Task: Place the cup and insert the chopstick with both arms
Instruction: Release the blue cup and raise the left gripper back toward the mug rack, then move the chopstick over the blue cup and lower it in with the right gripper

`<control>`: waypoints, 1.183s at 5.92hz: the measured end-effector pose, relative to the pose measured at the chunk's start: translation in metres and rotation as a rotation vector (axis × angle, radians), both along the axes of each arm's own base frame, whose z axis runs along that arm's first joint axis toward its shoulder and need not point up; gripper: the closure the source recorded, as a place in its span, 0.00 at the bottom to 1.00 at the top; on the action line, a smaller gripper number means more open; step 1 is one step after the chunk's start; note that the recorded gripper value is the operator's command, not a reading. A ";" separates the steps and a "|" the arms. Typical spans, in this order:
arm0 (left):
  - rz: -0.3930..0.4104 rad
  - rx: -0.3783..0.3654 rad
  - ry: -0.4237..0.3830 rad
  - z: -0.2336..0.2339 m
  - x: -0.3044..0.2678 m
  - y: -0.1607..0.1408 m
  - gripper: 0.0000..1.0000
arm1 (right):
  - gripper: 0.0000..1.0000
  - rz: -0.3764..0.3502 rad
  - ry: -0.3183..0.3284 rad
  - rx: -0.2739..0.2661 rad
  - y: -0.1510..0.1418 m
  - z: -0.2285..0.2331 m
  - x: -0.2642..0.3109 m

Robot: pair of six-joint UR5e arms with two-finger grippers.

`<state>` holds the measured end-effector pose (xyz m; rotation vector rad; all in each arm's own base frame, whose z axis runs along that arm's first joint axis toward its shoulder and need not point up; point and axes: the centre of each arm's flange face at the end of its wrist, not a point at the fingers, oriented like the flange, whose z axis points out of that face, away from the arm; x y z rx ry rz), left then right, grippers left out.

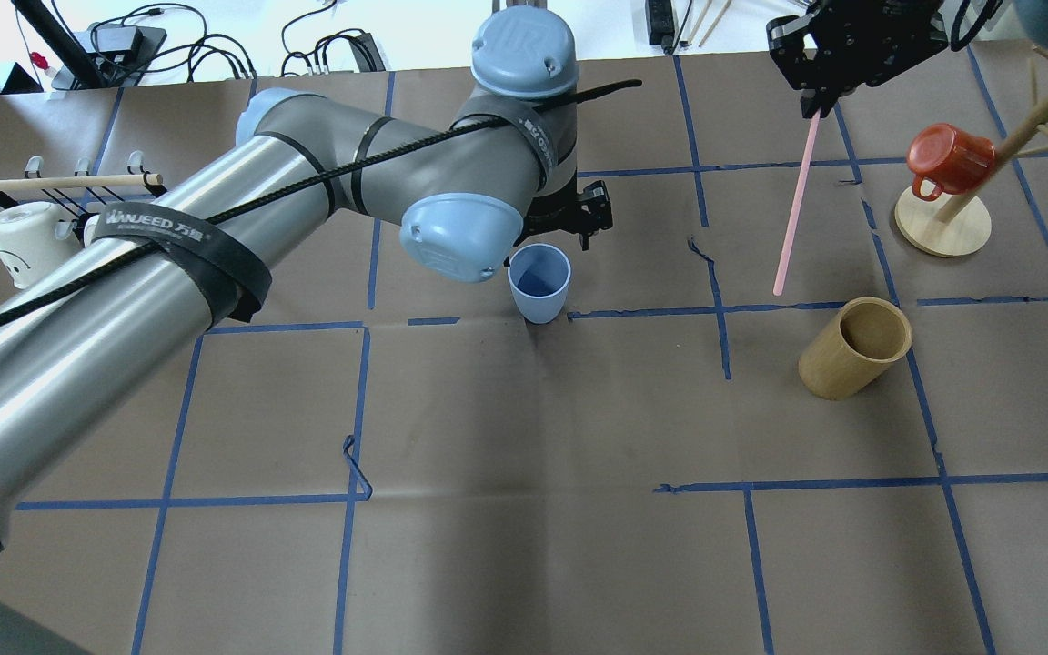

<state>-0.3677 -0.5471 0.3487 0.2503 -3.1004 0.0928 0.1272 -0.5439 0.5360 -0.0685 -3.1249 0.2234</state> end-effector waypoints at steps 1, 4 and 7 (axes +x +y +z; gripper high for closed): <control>-0.038 0.014 -0.004 0.045 0.033 0.004 0.02 | 0.91 -0.024 -0.009 0.001 -0.004 -0.003 0.002; -0.203 0.018 -0.002 0.152 0.139 0.042 0.02 | 0.91 -0.064 -0.029 -0.014 -0.027 -0.005 0.054; -0.226 0.018 -0.029 0.170 0.219 0.063 0.02 | 0.91 -0.124 -0.061 -0.038 -0.080 -0.023 0.174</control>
